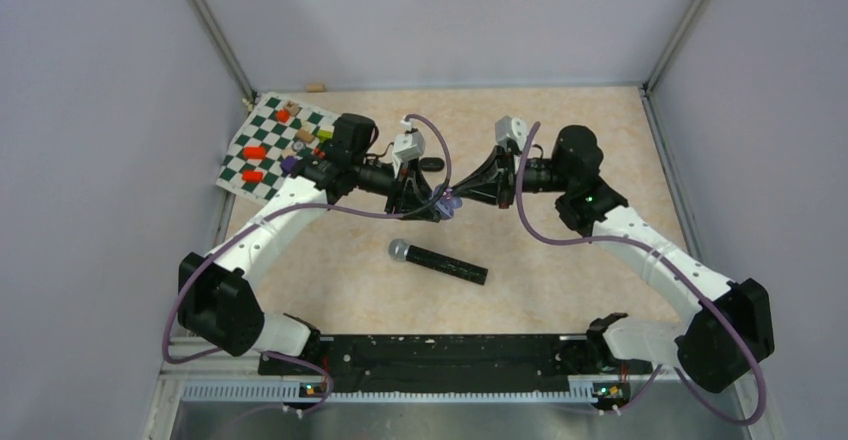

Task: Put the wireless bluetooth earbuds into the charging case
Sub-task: Place the earbud in the charging case.

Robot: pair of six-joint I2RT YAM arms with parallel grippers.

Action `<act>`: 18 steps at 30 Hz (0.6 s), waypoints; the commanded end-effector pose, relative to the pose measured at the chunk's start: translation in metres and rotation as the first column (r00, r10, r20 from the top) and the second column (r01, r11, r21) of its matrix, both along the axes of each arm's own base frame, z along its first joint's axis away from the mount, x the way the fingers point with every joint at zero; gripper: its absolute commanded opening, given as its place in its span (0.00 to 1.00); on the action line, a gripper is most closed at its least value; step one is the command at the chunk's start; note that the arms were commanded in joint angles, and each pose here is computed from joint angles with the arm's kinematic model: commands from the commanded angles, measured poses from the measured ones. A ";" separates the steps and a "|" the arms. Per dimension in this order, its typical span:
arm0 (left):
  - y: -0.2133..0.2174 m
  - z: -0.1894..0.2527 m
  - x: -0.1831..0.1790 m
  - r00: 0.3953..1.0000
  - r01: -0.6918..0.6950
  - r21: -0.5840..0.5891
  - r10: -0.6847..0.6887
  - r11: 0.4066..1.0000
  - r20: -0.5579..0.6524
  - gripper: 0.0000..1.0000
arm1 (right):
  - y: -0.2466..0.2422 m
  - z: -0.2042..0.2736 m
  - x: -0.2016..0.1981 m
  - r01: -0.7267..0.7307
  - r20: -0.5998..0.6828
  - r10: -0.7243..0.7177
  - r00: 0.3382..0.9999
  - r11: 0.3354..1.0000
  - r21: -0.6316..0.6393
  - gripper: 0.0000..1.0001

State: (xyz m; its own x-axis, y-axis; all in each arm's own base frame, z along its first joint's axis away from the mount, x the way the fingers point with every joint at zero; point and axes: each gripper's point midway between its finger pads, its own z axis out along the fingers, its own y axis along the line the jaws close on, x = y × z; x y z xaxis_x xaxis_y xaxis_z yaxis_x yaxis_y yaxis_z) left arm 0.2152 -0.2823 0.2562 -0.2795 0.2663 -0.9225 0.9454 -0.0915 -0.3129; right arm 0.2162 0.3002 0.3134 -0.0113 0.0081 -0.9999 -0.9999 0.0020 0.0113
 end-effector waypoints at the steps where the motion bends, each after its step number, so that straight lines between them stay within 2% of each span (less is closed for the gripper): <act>1: 0.000 0.011 -0.004 0.999 0.013 -0.033 -0.011 0.999 0.053 0.00 | 0.005 0.001 -0.003 -0.016 0.041 0.016 0.999 1.000 0.012 0.01; 18: -0.002 0.012 -0.003 0.999 0.006 -0.029 -0.005 1.000 0.051 0.00 | 0.007 -0.004 0.000 -0.013 0.033 0.012 0.999 1.000 0.011 0.01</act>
State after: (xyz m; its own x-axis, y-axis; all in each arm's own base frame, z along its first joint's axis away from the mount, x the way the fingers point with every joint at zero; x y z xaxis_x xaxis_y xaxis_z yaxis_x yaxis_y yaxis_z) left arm 0.2157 -0.2828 0.2538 -0.2801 0.2678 -0.9219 0.9458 -0.0874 -0.3128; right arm 0.2194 0.3014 0.3031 -0.0256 -0.0025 -0.9997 -0.9996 0.0133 0.0255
